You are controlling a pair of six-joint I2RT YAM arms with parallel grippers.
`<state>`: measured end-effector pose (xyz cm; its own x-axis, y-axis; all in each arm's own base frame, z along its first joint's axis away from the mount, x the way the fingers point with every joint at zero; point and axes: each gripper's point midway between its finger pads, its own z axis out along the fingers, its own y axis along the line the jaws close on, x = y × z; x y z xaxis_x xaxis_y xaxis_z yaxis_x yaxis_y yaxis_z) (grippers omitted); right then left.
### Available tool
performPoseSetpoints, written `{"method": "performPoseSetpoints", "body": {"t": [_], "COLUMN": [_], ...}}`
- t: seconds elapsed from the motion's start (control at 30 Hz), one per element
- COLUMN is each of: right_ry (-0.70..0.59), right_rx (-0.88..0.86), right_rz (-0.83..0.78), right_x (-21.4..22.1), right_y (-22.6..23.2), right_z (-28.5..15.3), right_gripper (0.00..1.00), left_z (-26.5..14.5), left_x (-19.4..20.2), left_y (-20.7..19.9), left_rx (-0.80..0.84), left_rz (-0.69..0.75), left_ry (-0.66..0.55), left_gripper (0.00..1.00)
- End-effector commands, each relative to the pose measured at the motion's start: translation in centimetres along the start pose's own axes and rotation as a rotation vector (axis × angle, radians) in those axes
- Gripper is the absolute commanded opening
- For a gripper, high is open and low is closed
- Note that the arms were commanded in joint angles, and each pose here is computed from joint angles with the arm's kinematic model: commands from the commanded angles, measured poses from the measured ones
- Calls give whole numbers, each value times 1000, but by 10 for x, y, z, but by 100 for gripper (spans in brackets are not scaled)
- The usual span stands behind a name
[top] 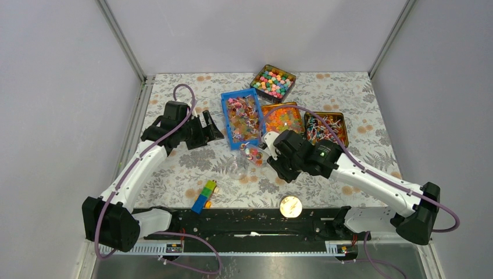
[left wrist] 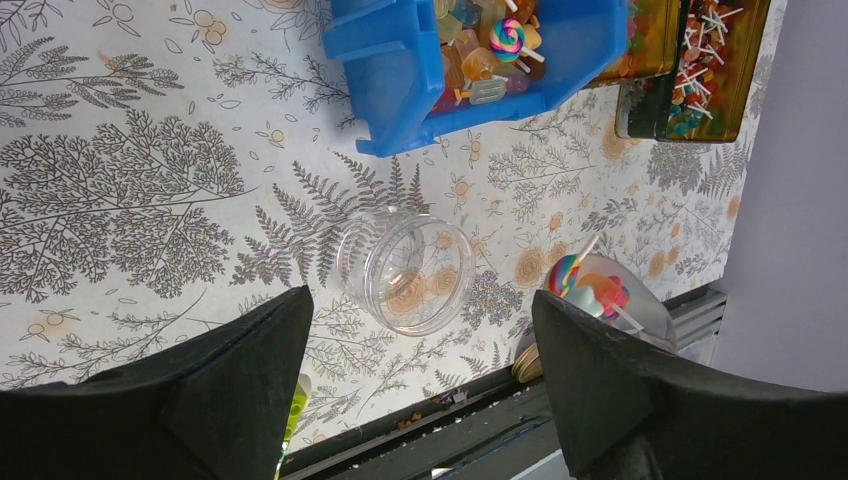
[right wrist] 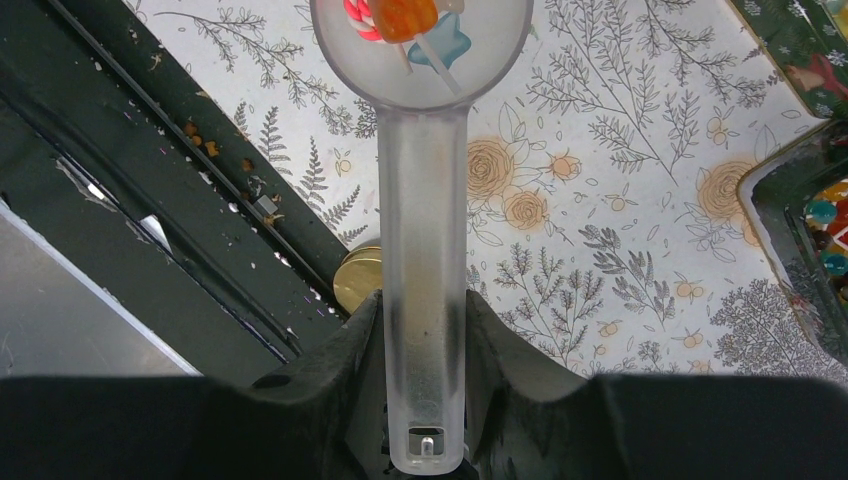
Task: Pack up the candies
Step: Place the fake candies in the packing bottle.
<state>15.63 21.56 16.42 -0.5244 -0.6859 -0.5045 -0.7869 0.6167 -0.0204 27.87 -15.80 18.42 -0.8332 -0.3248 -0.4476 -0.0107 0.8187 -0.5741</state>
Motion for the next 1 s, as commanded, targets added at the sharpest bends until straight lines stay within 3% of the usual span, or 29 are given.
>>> {"method": "performPoseSetpoints", "body": {"t": [0.0,0.63,0.97], "right_ry": [2,119,188], "right_rx": [-42,-108,-96], "right_rz": [-43,-61,-40], "right_x": [-4,5,1], "right_y": [9,24,25], "right_z": [1,16,24], "right_gripper": [0,0,0], "left_z": [-14,-64,-63], "left_x": [-17,-57,-54], "left_y": [-9,-26,-26], "left_rx": [14,-50,-45], "left_rz": [39,164,164], "left_ry": [-79,-208,-190], "left_gripper": [82,86,86]}}
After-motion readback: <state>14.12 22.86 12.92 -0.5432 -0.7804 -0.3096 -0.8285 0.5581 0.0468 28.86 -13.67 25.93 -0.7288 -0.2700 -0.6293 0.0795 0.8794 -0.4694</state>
